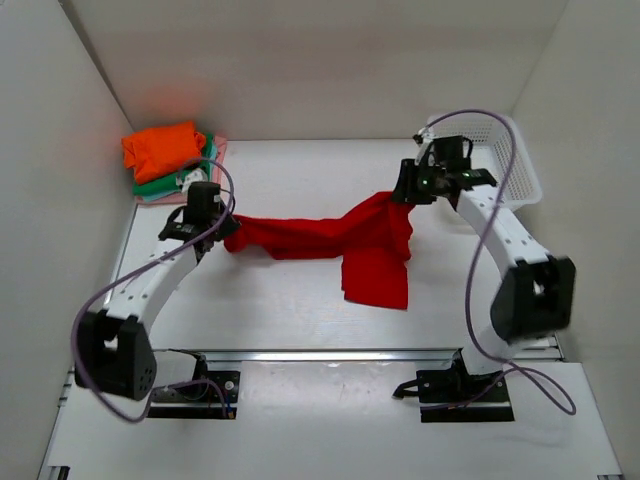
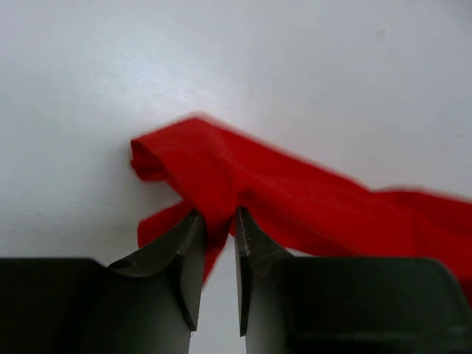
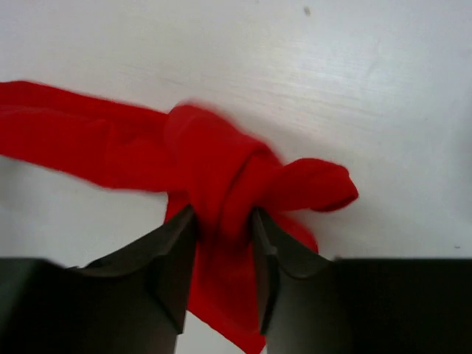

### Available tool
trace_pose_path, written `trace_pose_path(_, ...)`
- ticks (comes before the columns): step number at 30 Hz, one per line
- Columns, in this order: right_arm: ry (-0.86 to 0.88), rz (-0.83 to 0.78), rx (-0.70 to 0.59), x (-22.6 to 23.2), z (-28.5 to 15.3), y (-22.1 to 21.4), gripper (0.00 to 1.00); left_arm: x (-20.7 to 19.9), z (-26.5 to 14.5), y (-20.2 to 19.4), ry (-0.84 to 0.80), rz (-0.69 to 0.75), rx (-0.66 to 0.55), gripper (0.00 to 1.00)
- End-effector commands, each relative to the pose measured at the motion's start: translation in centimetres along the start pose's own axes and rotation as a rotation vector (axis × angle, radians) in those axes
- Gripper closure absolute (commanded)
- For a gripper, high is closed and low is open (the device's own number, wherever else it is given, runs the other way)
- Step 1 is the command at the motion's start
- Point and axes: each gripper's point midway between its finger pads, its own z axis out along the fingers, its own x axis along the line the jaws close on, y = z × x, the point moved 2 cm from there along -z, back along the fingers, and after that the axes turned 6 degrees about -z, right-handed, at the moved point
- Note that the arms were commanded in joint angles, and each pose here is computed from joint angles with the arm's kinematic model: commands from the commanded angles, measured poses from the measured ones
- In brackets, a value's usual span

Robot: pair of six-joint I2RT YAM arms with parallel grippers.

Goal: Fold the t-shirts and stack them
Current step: Flatten out the tshirt

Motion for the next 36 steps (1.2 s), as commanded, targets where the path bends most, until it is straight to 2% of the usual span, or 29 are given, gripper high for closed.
trace_pose_path(1, -0.055, -0.014, 0.020, -2.2, 3.7, 1.8, 0.64, 2.1, 2.6, 1.0, 0.018, -0.047, -0.075, 0.66)
trace_pose_path(3, -0.104, -0.047, 0.042, -3.4, 4.9, 2.7, 0.52, 3.6, 4.2, 0.9, 0.013, -0.104, -0.065, 0.58)
trace_pose_path(6, -0.133, -0.041, 0.086, -3.9, 4.8, 1.2, 0.47, 4.3, 5.2, 0.8, 0.034, -0.081, -0.049, 0.56)
trace_pose_path(7, -0.143, -0.029, 0.092, -4.1, 4.2, 0.2, 0.47, 3.9, 5.4, 0.6, 0.025, -0.053, -0.043, 0.52)
trace_pose_path(11, -0.159, -0.002, 0.159, -3.7, 2.8, -4.9, 0.47, 3.8, 5.3, -1.3, 0.000, -0.074, 0.016, 0.51)
trace_pose_path(13, -0.169, 0.002, 0.192, -3.3, 2.2, -7.4, 0.47, 3.7, 4.9, -2.4, -0.010, -0.092, 0.043, 0.52)
trace_pose_path(15, -0.170, 0.005, 0.234, -2.8, 1.7, -10.1, 0.47, 4.0, 4.5, -4.2, 0.004, -0.043, 0.070, 0.55)
trace_pose_path(17, -0.164, 0.007, 0.251, -2.0, 1.1, -11.7, 0.47, 5.2, 4.5, -6.1, 0.057, 0.010, 0.092, 0.57)
trace_pose_path(20, -0.158, 0.036, 0.275, -1.3, 0.2, -13.9, 0.48, 6.4, 4.3, -8.1, 0.068, 0.010, 0.129, 0.59)
trace_pose_path(25, -0.127, 0.087, 0.307, -0.2, -0.8, -17.9, 0.49, 7.4, 4.0, -9.3, 0.099, 0.082, 0.130, 0.59)
trace_pose_path(33, -0.091, 0.146, 0.357, 1.0, -0.4, -22.8, 0.49, 8.3, 5.0, -8.8, 0.130, 0.138, 0.072, 0.57)
trace_pose_path(36, -0.086, 0.134, 0.380, 1.3, 0.2, -23.9, 0.48, 7.9, 6.0, -9.4, 0.125, 0.144, 0.081, 0.49)
